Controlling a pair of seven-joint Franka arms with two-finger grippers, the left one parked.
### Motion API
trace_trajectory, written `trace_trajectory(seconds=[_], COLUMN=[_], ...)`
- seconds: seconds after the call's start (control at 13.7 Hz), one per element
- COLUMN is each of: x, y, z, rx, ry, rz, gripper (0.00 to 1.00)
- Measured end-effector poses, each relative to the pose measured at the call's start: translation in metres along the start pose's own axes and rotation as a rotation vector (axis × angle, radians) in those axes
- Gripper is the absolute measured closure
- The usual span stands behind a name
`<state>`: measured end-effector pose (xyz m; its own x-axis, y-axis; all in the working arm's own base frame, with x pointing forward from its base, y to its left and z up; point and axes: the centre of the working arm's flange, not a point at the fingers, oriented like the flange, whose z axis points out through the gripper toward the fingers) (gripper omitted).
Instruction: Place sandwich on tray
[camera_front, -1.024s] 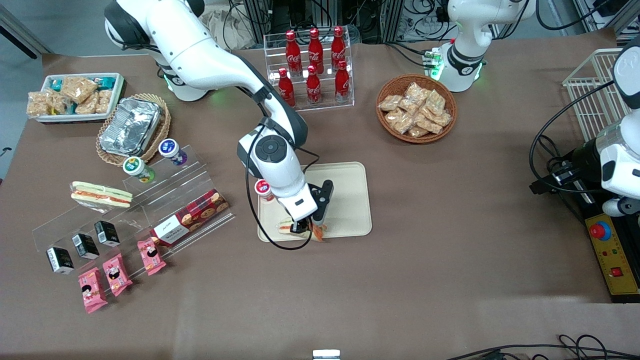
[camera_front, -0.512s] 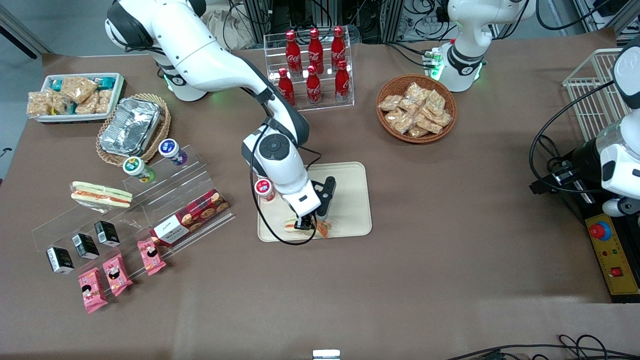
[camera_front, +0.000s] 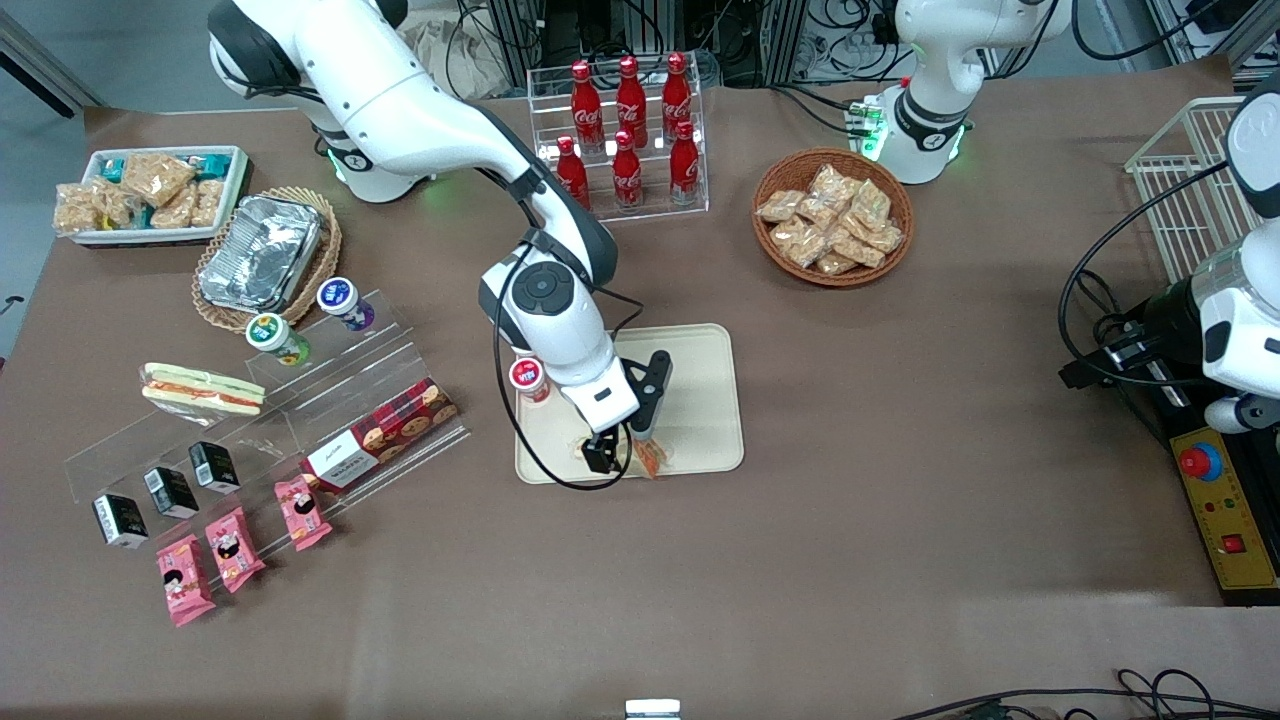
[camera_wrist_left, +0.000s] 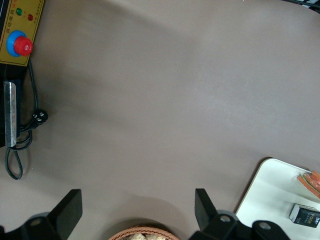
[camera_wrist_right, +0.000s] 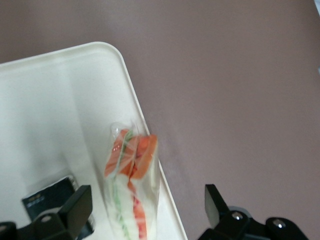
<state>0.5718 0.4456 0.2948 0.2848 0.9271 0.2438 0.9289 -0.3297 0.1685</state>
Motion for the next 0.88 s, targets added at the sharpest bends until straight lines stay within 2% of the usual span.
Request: trace_trajectory(seconds=[0.22,0.44,0.51,0.88], x=[-0.011,-0.052,-0.066,-0.133], y=[0.026,0.074,0.087,0.132], z=[-0.050,-0.119,-0.145,-0.241], rx=[0.038,0.129,0.146,0.155], ry=[-0.042,-0.070,-0.082,-0.125], rz=[0.072,0.263,0.334,0.539], gripper=[0.00,0.00,0.00,0.00])
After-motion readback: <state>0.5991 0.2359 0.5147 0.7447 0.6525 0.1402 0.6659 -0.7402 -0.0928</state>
